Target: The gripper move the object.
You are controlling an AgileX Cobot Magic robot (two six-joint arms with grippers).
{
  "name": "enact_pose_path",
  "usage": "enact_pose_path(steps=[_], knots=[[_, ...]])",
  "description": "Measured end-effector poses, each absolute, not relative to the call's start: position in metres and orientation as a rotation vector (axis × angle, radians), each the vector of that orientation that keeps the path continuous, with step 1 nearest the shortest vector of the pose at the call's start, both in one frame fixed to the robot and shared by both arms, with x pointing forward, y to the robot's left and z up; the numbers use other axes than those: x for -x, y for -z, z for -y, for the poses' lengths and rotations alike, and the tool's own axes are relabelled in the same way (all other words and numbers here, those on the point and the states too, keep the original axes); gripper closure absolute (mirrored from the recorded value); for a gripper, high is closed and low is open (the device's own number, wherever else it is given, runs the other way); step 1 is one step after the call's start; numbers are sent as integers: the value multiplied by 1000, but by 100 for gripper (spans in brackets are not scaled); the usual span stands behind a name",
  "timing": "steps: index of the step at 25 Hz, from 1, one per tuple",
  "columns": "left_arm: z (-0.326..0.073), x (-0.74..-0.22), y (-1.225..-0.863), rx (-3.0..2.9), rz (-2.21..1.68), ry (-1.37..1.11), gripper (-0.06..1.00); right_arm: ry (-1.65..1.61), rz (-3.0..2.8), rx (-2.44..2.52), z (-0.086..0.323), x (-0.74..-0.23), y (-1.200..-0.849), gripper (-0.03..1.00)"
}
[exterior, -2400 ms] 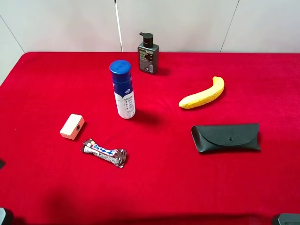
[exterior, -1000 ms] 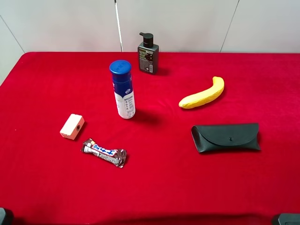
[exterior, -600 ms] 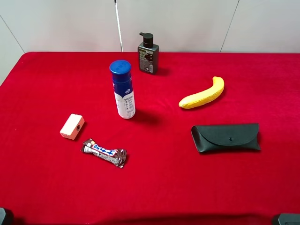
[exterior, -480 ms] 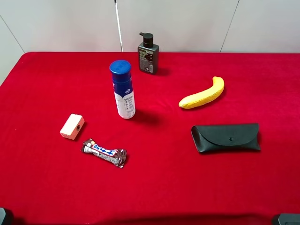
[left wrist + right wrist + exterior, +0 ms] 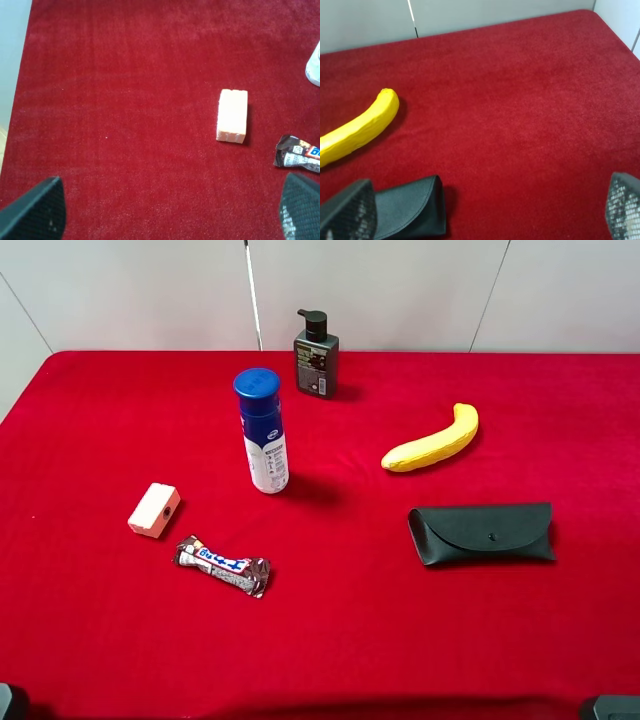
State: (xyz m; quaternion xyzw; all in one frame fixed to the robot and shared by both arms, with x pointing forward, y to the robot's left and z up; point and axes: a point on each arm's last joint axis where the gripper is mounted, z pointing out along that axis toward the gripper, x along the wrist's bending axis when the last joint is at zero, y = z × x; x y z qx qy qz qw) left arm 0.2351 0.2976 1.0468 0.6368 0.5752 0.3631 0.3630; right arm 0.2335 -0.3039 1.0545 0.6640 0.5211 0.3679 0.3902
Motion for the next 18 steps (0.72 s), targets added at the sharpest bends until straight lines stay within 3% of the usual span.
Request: enact_pose_path(steps=[18], knots=[[-298, -235, -1047, -1643, -1479, -939, 10, -935, -1324, -1687, 304, -233, -1054, 27]])
